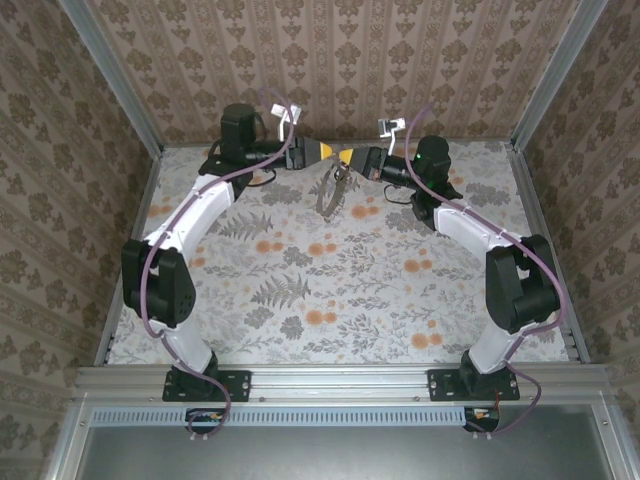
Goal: Put the keys on the keyring
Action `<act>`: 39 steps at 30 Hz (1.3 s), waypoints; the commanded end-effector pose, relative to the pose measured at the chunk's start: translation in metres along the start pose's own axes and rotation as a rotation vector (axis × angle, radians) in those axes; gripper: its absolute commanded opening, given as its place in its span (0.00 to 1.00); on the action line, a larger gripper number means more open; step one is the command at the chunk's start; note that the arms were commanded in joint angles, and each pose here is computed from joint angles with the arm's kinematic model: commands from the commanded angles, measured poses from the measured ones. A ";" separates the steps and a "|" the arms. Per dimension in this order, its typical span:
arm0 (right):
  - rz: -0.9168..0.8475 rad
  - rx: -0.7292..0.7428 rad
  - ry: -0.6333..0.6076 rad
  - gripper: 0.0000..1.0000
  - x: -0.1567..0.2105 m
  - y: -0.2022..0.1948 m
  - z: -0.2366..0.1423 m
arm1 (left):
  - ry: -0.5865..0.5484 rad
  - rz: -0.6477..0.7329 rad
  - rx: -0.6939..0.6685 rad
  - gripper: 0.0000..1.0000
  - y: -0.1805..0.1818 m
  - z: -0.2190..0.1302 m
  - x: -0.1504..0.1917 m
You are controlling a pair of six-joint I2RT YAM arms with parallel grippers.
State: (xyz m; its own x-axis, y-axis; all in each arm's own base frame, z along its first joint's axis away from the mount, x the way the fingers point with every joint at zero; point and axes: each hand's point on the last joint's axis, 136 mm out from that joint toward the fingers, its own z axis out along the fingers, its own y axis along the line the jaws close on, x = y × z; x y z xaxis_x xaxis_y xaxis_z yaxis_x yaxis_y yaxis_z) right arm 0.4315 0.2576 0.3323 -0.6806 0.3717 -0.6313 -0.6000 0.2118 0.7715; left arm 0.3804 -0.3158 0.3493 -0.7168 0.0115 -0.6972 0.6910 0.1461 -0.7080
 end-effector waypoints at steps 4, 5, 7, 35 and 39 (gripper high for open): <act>-0.060 -0.080 -0.023 0.00 -0.017 0.025 0.001 | 0.024 0.044 0.033 0.36 -0.008 0.006 -0.002; -0.059 -0.080 -0.023 0.00 -0.017 0.024 0.001 | 0.024 0.045 0.030 0.36 -0.007 0.006 -0.002; -0.058 -0.082 -0.022 0.00 -0.017 0.025 0.001 | 0.020 0.047 0.017 0.36 -0.005 0.005 -0.002; -0.043 -0.076 -0.025 0.00 -0.016 0.019 0.003 | 0.042 0.082 0.071 0.17 -0.019 0.015 0.004; -0.042 -0.079 -0.021 0.00 -0.016 0.019 0.003 | 0.046 0.086 0.088 0.10 -0.023 0.019 0.005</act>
State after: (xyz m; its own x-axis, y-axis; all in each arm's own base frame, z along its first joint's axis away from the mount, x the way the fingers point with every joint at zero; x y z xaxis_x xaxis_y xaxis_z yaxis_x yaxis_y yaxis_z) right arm 0.4294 0.2596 0.3413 -0.6809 0.3732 -0.6301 -0.6171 0.1709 0.7681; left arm 0.3771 -0.3293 0.3438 -0.7031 0.0480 -0.7095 0.7085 0.1325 -0.6932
